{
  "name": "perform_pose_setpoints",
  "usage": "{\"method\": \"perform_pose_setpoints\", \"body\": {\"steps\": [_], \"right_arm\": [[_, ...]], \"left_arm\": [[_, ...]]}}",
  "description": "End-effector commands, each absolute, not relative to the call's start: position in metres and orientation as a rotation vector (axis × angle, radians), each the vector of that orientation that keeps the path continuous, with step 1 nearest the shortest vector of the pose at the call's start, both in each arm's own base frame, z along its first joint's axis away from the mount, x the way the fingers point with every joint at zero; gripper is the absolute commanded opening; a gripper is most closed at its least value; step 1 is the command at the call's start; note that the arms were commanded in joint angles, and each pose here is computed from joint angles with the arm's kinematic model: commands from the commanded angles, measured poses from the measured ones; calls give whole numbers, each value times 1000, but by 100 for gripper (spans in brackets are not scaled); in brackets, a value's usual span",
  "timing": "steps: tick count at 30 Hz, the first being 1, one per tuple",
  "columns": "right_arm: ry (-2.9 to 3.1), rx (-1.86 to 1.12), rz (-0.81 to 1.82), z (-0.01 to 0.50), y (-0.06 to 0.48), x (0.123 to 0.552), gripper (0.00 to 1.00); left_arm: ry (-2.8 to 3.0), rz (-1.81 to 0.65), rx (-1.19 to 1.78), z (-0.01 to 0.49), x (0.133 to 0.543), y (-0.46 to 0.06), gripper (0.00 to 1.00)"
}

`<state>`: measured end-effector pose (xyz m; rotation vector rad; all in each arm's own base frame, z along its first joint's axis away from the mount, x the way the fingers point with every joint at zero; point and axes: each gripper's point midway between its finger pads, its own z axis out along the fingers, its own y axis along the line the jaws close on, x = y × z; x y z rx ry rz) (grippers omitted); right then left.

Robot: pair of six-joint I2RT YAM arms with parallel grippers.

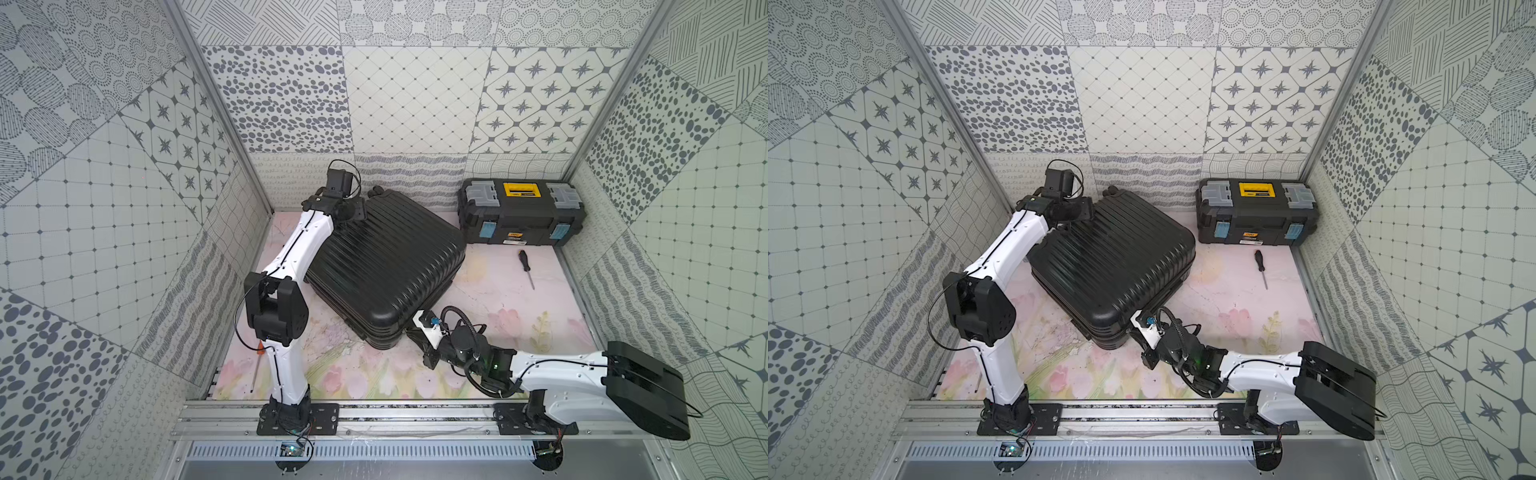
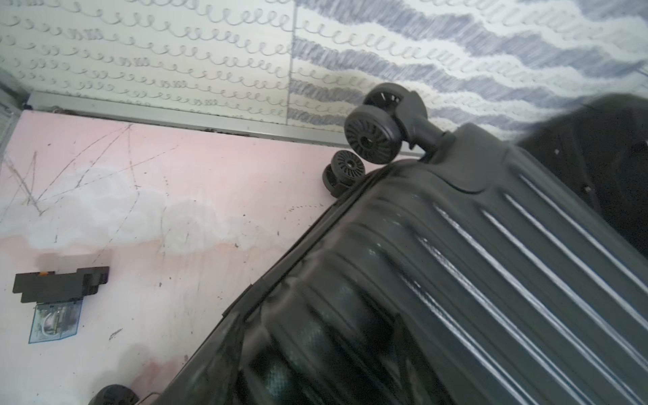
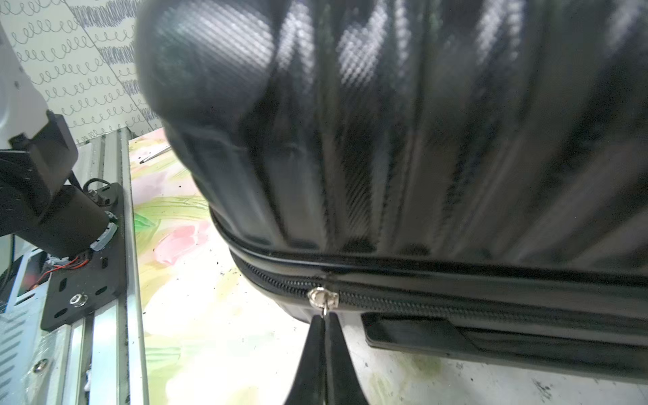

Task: Open the suitcase zippers
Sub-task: Adjust the suitcase at the center of the board, then unzip the zipper on the suitcase.

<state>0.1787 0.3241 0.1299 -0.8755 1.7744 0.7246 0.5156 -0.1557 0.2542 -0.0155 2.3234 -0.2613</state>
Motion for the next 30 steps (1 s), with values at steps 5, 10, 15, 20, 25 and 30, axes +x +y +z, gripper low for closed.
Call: {"method": "perform_pose_setpoints", "body": {"steps": [5, 10, 15, 20, 25, 30], "right_arm": [[1753, -733, 668, 146, 320, 199, 0], [1758, -706, 621, 144, 317, 207, 0], [1758, -676, 585, 143, 314, 213, 0], [1761, -663, 591, 142, 316, 215, 0], [1778, -634, 545, 139, 305, 220, 0], [1791, -608, 524, 137, 292, 227, 0]], "left_arm": [[2443, -409, 230, 285, 361, -253, 69], [2482, -475, 187, 272, 270, -274, 70], [2551, -415, 233, 238, 207, -281, 70], [2582, -312, 222, 216, 200, -264, 70], [2592, -241, 255, 210, 198, -254, 71], [2597, -204, 268, 206, 196, -245, 71]]}}
